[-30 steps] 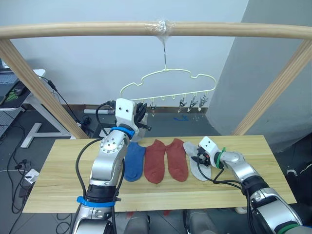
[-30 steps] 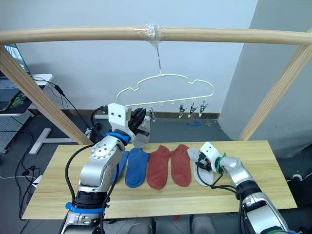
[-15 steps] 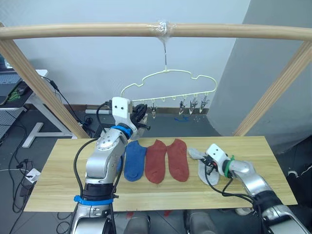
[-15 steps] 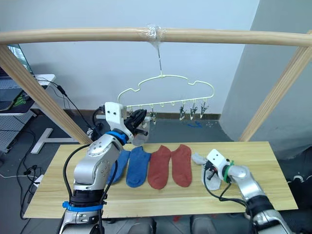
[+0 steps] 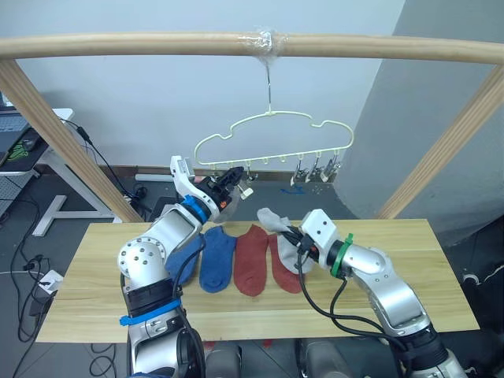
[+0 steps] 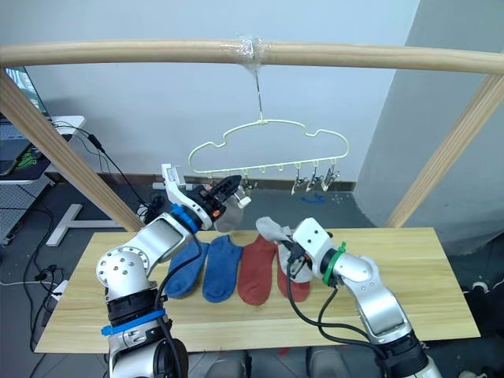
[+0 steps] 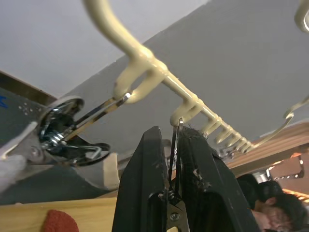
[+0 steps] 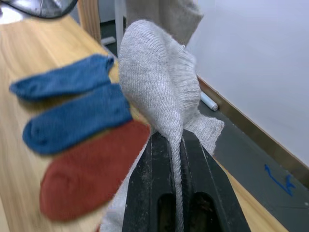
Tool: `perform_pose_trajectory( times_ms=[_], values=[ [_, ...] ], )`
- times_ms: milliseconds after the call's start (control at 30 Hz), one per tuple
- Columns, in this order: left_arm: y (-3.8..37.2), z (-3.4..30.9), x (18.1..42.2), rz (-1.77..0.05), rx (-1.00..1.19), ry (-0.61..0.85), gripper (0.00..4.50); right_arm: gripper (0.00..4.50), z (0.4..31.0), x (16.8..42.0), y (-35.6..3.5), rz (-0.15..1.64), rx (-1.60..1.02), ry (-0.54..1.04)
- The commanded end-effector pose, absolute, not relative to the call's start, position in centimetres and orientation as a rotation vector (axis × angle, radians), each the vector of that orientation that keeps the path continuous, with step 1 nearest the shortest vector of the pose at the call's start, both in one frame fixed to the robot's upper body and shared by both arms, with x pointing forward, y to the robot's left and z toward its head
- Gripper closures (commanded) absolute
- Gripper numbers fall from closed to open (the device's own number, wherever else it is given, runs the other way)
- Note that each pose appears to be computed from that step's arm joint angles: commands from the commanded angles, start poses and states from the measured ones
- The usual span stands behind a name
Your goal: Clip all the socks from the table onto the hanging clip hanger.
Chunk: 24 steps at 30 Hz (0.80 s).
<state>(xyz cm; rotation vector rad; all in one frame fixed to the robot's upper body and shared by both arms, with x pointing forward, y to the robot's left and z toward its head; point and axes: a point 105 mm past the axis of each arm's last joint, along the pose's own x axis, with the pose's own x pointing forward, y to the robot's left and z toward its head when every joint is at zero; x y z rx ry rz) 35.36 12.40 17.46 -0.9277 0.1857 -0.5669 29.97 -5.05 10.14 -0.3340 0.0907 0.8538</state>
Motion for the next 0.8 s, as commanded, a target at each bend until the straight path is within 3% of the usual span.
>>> perform_pose_trajectory(
  times_ms=[33,800],
  values=[
    [12.6,18.0,35.2,-0.572,-0.913,0.177,4.39,4.48,12.2,30.0,-4.2,0.837,-0.346,0.022],
    [12.7,17.4,34.5,-0.570,-0.901,0.179,4.39,4.48,15.0,29.0,-2.2,0.888,-0.408,-0.088]
  ],
)
